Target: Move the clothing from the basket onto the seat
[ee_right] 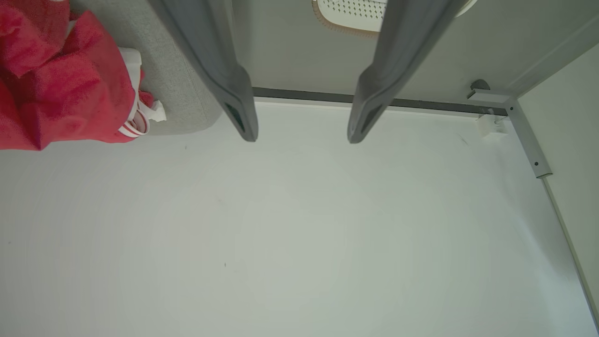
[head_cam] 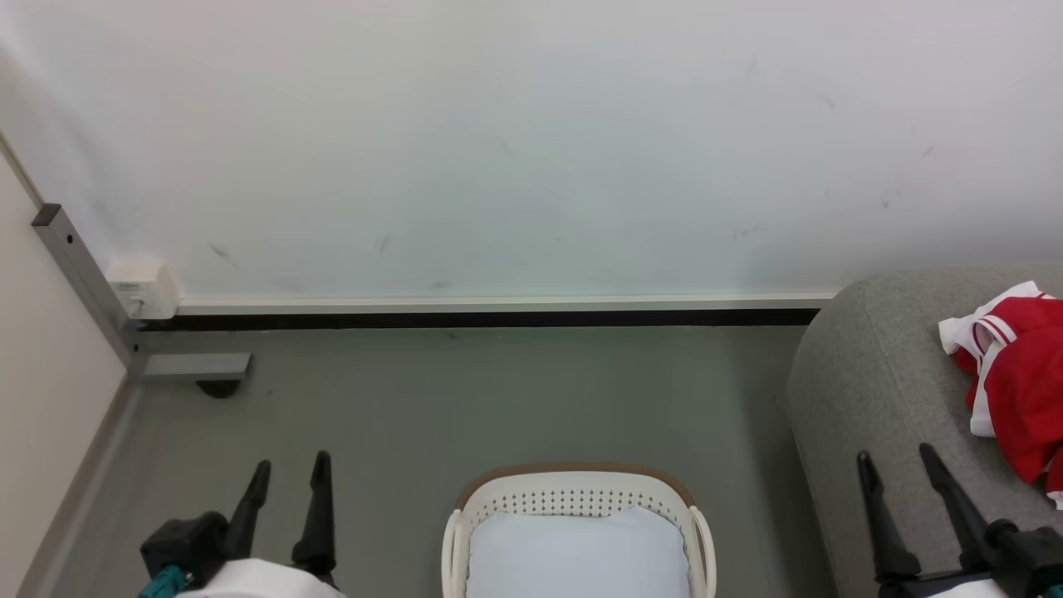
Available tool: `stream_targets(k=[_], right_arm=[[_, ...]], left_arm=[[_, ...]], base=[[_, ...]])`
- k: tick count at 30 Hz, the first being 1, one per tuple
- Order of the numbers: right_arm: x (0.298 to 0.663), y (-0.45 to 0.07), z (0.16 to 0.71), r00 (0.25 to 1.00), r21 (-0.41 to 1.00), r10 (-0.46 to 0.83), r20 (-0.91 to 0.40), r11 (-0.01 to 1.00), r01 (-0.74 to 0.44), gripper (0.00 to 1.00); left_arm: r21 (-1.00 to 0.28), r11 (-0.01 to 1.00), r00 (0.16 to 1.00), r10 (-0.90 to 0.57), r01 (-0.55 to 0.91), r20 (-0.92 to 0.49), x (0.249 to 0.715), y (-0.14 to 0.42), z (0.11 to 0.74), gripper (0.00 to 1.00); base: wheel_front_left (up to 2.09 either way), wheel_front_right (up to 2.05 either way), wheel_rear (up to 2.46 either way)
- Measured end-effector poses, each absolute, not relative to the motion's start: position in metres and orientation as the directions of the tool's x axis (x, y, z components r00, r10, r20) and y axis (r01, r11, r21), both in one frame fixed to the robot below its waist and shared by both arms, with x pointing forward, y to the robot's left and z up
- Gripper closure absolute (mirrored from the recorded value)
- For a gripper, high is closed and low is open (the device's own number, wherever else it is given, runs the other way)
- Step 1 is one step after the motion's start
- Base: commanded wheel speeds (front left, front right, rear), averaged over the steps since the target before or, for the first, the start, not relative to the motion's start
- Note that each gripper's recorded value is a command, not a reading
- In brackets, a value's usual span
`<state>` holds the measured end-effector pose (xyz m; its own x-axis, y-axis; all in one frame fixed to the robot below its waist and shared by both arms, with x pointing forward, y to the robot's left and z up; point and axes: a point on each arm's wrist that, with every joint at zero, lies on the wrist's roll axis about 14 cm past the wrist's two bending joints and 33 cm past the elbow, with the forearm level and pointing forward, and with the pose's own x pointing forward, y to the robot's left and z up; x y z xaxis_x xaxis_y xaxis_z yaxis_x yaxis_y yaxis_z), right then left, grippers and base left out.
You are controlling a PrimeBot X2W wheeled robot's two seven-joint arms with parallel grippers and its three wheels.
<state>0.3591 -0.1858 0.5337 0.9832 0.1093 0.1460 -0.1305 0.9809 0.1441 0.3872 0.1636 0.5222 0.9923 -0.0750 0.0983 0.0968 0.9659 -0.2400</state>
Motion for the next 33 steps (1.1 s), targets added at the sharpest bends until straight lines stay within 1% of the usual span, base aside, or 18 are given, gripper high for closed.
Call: stream_targets(k=[8,14,33], right_arm=[[0.360,-0.171,0.514,0.986,0.175,0.132,0.099,0.973,-0.148,0.00],[0.363,-0.161,0.516,0.983,0.186,0.150,0.107,0.968,-0.168,0.00],[0.365,-0.164,0.524,0.983,0.205,0.130,0.132,0.966,-0.156,0.00]], left_arm=[[-0.187,0.980,0.996,-0.062,0.074,0.071,0.383,0.166,0.509,0.00],[-0.177,0.981,0.995,-0.067,0.080,0.076,0.382,0.165,0.509,0.00],[-0.185,0.980,0.996,-0.070,0.080,0.062,0.383,0.165,0.503,0.00]], base=[[0.00,0.00,0.00],[0.00,0.00,0.00],[0.00,0.00,0.00]])
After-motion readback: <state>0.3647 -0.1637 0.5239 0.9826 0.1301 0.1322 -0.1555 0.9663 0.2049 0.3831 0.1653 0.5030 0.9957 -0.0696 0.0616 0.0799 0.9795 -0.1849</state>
